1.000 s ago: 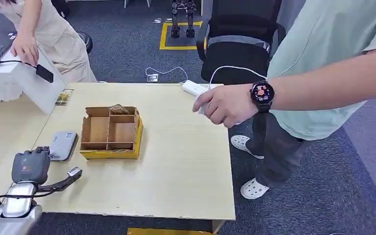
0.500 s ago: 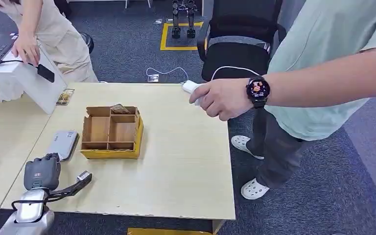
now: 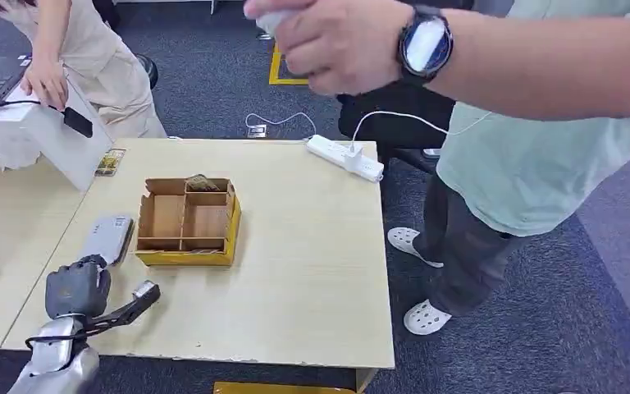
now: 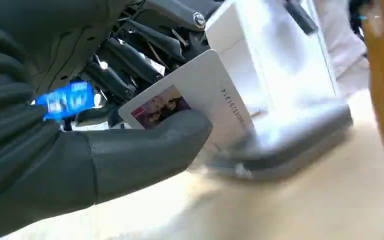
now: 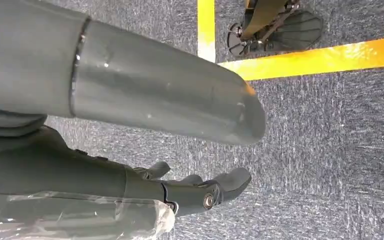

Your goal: Pass the card to the sensor for recognition and then transmit it.

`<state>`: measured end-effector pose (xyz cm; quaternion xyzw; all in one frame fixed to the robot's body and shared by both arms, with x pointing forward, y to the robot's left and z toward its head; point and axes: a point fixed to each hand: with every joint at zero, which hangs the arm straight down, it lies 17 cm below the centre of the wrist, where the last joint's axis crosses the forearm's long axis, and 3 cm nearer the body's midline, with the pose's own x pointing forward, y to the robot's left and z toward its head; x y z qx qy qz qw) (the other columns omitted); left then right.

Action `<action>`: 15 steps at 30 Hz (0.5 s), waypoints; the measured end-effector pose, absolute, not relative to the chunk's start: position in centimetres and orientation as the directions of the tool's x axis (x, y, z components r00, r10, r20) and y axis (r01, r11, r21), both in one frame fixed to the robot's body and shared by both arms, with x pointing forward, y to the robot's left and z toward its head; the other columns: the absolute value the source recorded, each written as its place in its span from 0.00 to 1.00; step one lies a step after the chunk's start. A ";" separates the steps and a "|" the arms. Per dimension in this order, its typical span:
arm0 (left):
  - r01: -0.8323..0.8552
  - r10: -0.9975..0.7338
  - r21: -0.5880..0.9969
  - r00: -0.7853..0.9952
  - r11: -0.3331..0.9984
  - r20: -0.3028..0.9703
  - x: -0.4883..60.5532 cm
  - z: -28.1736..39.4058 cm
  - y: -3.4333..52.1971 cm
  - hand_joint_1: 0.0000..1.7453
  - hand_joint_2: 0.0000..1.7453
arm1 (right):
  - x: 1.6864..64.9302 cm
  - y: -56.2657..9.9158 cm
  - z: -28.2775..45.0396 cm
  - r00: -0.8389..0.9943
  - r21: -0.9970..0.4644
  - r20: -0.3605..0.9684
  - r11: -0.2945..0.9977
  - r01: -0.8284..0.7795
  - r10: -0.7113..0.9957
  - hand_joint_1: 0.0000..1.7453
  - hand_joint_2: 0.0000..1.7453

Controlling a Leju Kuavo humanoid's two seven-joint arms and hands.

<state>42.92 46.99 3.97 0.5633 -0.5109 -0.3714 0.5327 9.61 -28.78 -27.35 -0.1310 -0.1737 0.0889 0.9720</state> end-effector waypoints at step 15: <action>-0.641 -0.953 0.753 0.112 0.149 0.283 52.3 29.2 51.5 1.00 1.00 | 10.1 -28.5 -27.3 0.912 -0.292 0.308 0.939 -0.181 0.272 0.00 0.00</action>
